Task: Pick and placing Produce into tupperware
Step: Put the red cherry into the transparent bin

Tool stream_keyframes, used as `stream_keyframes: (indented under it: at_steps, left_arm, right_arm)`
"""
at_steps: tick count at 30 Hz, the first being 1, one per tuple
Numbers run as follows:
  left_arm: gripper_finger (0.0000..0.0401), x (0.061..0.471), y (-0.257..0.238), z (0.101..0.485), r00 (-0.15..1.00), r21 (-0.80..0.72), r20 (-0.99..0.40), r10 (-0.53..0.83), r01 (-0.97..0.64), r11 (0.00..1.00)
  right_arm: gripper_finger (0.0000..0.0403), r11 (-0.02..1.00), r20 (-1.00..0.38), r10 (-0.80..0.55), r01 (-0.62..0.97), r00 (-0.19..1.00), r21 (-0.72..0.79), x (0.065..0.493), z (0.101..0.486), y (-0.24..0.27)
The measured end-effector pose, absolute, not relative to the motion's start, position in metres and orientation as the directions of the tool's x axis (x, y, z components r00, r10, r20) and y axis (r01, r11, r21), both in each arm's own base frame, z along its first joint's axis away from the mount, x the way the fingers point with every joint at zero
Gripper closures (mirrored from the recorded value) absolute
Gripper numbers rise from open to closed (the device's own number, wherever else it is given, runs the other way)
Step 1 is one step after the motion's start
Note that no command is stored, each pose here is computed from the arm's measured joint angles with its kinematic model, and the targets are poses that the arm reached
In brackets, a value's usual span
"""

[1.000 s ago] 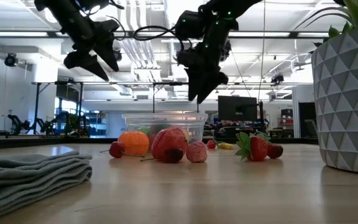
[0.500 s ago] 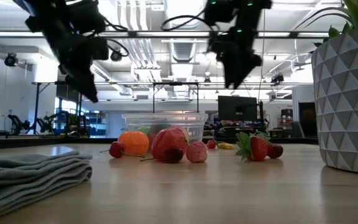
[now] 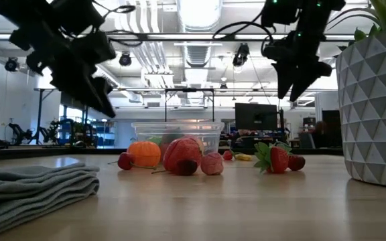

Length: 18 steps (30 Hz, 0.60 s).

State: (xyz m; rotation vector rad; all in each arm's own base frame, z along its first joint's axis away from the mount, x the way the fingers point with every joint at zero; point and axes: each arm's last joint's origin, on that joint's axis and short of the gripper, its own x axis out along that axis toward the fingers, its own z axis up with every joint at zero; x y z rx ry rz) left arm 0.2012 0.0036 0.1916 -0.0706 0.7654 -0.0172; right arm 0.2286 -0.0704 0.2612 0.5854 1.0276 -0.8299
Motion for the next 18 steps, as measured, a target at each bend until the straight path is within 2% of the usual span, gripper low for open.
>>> stream_keyframes:
  at_steps: [14,18]
  left_arm:
    - [0.0175,0.238,0.000,0.152,0.663,-0.042,-0.748,-0.038,0.010,0.999]
    - [0.0175,0.240,0.002,0.144,0.636,0.014,-0.771,0.035,-0.038,0.999]
  right_arm:
    - [0.0207,0.596,-0.880,-0.326,0.798,0.344,0.091,0.228,0.269,-0.070]
    - [0.0207,0.604,-0.870,-0.332,0.791,0.363,0.099,0.230,0.276,-0.070]
